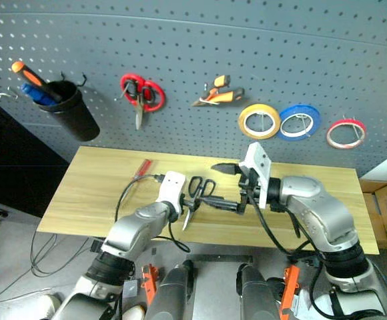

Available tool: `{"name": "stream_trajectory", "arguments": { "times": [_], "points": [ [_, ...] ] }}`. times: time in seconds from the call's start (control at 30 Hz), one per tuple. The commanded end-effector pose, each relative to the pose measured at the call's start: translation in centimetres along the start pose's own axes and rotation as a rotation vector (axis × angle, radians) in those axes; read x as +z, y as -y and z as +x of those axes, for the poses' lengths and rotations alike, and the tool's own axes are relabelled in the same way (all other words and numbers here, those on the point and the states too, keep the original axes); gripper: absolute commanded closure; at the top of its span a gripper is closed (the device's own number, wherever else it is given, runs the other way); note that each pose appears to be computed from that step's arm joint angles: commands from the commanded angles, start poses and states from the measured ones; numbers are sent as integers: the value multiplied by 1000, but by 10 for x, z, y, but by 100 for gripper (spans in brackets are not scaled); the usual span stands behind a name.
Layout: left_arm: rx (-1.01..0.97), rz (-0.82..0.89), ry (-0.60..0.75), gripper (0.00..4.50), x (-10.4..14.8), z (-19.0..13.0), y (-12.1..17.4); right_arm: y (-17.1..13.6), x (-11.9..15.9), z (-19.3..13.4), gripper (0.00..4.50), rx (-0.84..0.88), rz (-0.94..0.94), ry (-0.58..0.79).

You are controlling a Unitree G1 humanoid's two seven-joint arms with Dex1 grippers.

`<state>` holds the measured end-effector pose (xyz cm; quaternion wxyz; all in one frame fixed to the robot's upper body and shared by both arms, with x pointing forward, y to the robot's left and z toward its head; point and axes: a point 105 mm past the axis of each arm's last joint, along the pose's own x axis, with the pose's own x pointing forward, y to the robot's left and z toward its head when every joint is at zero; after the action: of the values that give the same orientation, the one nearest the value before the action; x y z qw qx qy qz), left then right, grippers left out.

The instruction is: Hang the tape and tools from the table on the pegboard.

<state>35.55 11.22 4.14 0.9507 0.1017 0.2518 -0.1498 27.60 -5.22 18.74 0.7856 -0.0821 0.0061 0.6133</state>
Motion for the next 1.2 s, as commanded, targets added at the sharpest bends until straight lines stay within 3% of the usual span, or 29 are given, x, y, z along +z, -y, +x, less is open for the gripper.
{"name": "stream_trajectory", "arguments": {
  "times": [0.03,0.17,0.47,0.87,1.2],
  "points": [
    [34,23,-19,0,-3,-4,-3,-18,3,0,1,93,-42,-7],
    [24,17,-75,0,-15,-10,2,-25,0,0,1,145,-71,-42],
    [-6,20,-164,0,-35,-20,13,-18,-36,-9,1,134,-209,-199],
    [49,46,-198,0,-38,-14,2,-4,-42,-9,1,82,-256,-218],
    [21,41,-181,333,-33,-9,7,2,-39,-9,0,60,-266,-213]
  ]
}}
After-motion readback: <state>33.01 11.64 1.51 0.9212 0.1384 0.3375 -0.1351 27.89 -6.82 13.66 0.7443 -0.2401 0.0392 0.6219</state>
